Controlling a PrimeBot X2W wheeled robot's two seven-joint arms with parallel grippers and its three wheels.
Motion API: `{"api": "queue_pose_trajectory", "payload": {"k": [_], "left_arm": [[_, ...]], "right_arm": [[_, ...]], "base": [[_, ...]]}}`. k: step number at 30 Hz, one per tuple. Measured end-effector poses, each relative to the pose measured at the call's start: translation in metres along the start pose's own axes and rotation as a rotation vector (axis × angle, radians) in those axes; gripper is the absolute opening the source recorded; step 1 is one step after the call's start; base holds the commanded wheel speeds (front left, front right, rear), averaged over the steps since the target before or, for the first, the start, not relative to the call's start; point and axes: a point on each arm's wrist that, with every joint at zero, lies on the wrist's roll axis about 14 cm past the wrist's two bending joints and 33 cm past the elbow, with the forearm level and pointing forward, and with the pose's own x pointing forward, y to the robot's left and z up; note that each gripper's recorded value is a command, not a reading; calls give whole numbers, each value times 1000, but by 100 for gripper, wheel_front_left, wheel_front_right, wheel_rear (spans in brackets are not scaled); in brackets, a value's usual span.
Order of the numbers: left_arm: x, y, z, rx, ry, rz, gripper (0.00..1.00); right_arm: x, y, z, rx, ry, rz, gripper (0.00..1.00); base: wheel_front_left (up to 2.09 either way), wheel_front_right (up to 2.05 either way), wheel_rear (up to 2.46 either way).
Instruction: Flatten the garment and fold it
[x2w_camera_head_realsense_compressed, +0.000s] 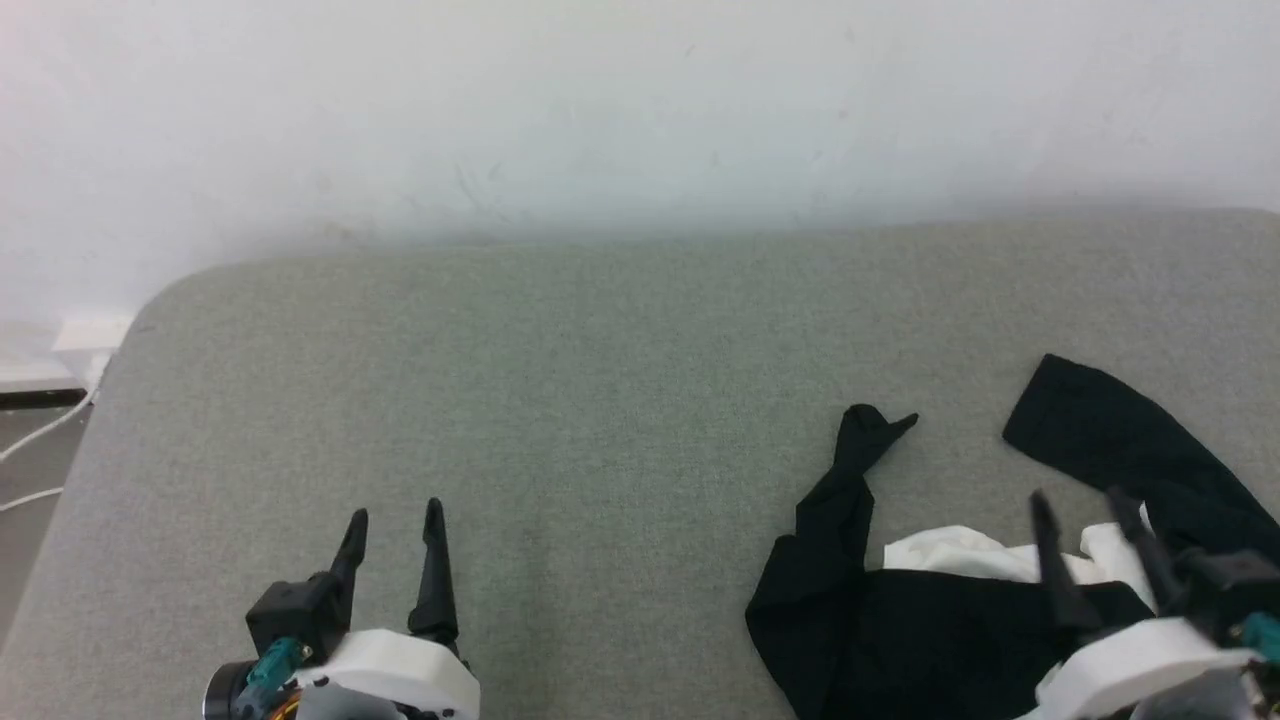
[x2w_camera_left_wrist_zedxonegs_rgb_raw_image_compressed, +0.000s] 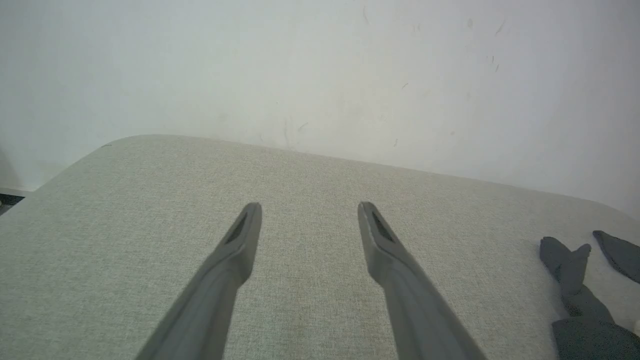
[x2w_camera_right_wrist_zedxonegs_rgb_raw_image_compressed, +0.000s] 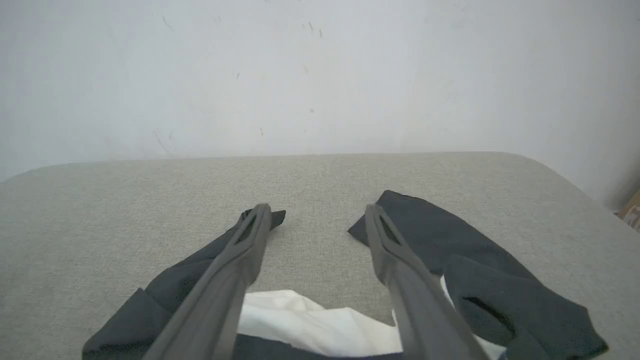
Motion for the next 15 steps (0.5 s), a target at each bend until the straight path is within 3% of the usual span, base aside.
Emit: {"api": "queue_pose_trajectory", "payload": {"k": [11, 15], "left_arm": [[-13, 14, 8, 14, -23, 37, 100], [-15, 18, 9, 15, -22, 46, 100]], "right_arm": [[-19, 57, -44, 100, 343, 183, 100], [-21, 83, -74, 88, 539, 282, 100]], "base": [[0, 0, 0], [0, 0, 0]]}}
